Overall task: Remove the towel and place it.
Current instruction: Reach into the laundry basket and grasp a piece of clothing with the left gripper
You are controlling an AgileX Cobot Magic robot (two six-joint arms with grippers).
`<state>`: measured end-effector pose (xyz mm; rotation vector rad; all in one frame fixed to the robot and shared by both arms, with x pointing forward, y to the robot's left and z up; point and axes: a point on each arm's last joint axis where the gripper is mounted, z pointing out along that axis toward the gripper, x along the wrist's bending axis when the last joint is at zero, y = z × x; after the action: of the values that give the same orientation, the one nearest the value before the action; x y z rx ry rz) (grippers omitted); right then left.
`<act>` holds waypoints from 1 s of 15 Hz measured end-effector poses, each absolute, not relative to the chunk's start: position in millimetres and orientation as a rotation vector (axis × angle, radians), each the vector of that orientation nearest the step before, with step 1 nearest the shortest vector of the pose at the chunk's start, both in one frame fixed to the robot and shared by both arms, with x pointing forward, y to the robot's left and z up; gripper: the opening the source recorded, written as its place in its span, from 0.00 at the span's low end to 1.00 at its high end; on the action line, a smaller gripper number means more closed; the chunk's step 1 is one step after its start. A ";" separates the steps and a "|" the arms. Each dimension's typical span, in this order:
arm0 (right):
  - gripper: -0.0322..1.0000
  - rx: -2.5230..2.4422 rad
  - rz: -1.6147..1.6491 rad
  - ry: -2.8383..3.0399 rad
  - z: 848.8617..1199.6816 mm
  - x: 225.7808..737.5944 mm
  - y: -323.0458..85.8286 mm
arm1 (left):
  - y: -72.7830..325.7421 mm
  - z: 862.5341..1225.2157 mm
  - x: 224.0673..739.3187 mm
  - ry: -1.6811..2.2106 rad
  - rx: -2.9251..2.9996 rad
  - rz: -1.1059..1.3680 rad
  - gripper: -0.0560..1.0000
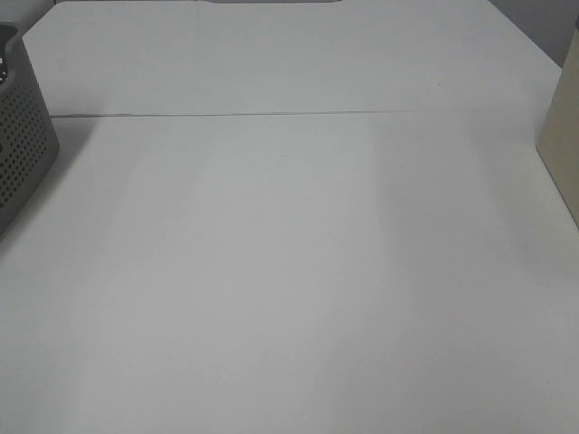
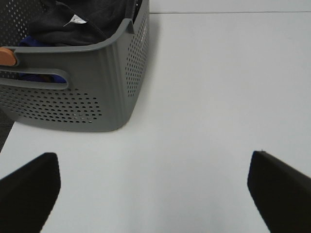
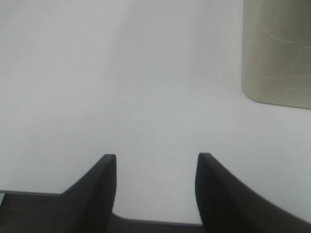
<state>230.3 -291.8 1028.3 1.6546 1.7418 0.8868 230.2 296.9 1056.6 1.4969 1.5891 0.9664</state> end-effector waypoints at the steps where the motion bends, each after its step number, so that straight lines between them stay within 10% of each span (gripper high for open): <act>1: 0.51 1.655 0.887 1.742 1028.3 230.3 -291.8 | 296.9 1056.6 230.2 1.589 1.497 0.966 0.99; 15: 0.51 1.655 0.887 1.742 1028.3 230.3 -291.8 | 296.9 1056.6 230.2 1.587 1.501 0.969 0.99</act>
<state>230.3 -291.8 1028.3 1.6546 1.7418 0.8868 230.2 296.9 1056.6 1.5006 1.5867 0.9686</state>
